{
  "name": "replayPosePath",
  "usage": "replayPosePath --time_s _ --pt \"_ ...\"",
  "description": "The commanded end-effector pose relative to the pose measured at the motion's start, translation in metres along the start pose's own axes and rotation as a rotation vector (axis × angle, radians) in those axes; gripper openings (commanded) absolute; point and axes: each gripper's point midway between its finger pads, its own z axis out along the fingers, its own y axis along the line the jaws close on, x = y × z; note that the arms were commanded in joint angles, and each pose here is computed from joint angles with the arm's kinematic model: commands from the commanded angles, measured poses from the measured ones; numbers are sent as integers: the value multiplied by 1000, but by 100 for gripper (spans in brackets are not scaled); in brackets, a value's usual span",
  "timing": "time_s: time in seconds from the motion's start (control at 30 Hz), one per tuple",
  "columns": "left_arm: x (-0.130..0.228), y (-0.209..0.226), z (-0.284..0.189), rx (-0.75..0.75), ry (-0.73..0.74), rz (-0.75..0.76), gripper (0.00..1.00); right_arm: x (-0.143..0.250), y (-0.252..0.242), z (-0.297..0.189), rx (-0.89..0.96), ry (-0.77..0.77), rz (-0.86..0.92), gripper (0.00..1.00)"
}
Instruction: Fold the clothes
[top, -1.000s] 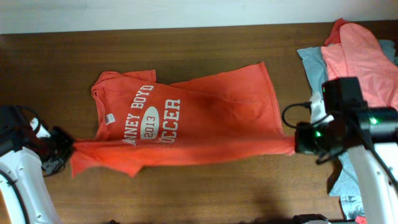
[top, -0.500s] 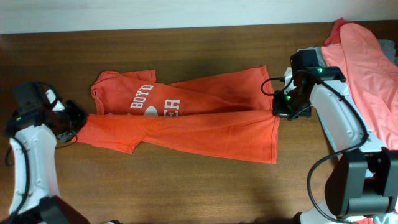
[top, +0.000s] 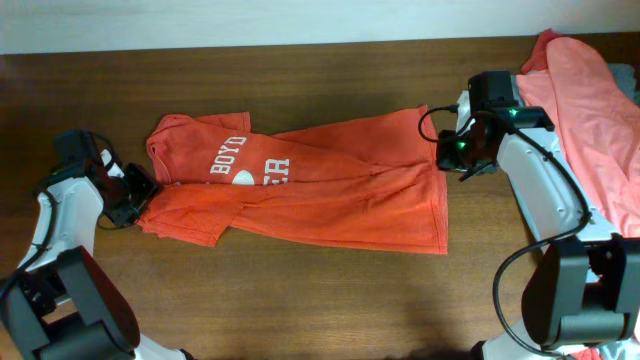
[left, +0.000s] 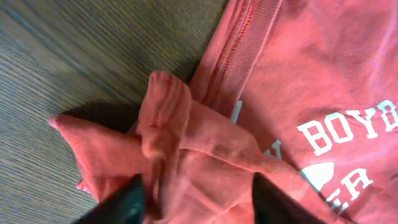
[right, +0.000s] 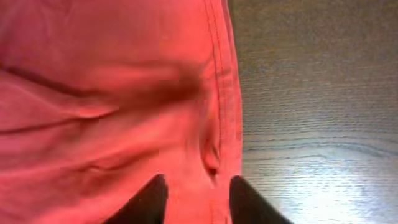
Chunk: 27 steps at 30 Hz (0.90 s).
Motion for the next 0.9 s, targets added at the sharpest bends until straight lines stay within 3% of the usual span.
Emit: replayPosePath --time_s 0.0,0.33,0.67,0.87 --pt "1 -2 1 3 15 -3 64 5 -8 7 22 32 -4 48" --pt "23 24 -2 -127 96 31 75 50 -14 14 44 204 1 47" --pt "28 34 7 -157 92 34 76 103 -24 39 60 340 -3 47" --pt "33 40 5 -186 109 31 76 107 -25 40 61 350 -1 47"
